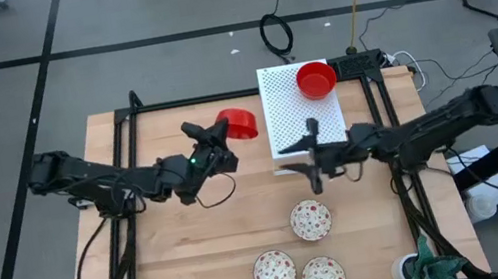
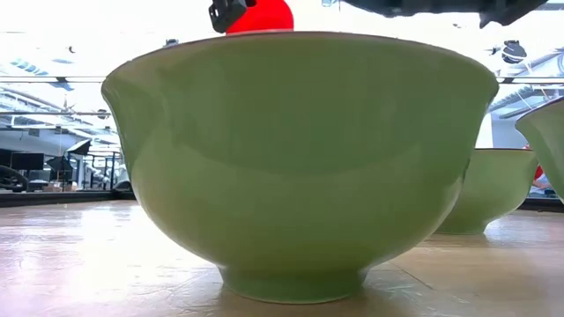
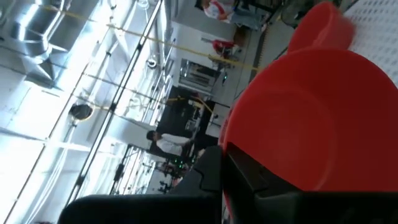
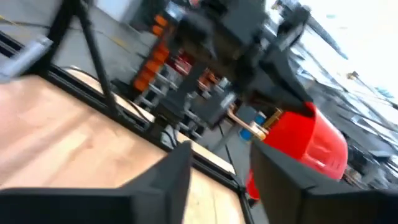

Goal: Pick & Place Mini bowls
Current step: Stack the red bowl on the red bowl on the shelf

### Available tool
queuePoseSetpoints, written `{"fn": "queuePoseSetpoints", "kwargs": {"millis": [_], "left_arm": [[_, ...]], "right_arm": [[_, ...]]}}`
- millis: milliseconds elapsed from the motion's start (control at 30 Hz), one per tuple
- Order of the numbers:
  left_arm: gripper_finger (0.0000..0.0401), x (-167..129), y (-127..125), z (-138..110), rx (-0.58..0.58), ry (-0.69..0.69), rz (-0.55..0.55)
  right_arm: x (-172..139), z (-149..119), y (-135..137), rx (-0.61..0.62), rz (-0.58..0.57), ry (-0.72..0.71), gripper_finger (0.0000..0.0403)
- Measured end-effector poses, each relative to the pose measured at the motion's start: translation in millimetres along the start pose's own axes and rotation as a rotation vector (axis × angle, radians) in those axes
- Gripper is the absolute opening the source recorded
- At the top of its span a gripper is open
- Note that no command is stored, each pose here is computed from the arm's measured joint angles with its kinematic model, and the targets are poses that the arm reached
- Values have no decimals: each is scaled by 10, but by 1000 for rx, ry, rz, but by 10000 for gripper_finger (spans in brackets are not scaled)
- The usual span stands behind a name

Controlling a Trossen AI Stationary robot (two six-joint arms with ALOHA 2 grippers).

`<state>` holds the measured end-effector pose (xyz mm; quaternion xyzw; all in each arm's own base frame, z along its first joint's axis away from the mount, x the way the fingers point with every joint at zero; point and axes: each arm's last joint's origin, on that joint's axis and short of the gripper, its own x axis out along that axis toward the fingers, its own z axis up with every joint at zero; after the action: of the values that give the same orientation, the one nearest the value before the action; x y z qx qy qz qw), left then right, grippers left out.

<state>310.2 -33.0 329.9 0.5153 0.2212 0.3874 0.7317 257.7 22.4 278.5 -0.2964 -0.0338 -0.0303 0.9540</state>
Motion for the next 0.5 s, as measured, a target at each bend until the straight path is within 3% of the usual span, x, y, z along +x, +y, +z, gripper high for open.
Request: {"fn": "queuePoseSetpoints", "kwargs": {"millis": [200,500], "left_arm": [[6,-53,-18,36,0,-24,-10],[5,-117,-27,71,6,-47,-19]], "right_arm": [[345,-114,19,-62,-155,106,239],[526,-147,-20,-30,-348,57,242]]}}
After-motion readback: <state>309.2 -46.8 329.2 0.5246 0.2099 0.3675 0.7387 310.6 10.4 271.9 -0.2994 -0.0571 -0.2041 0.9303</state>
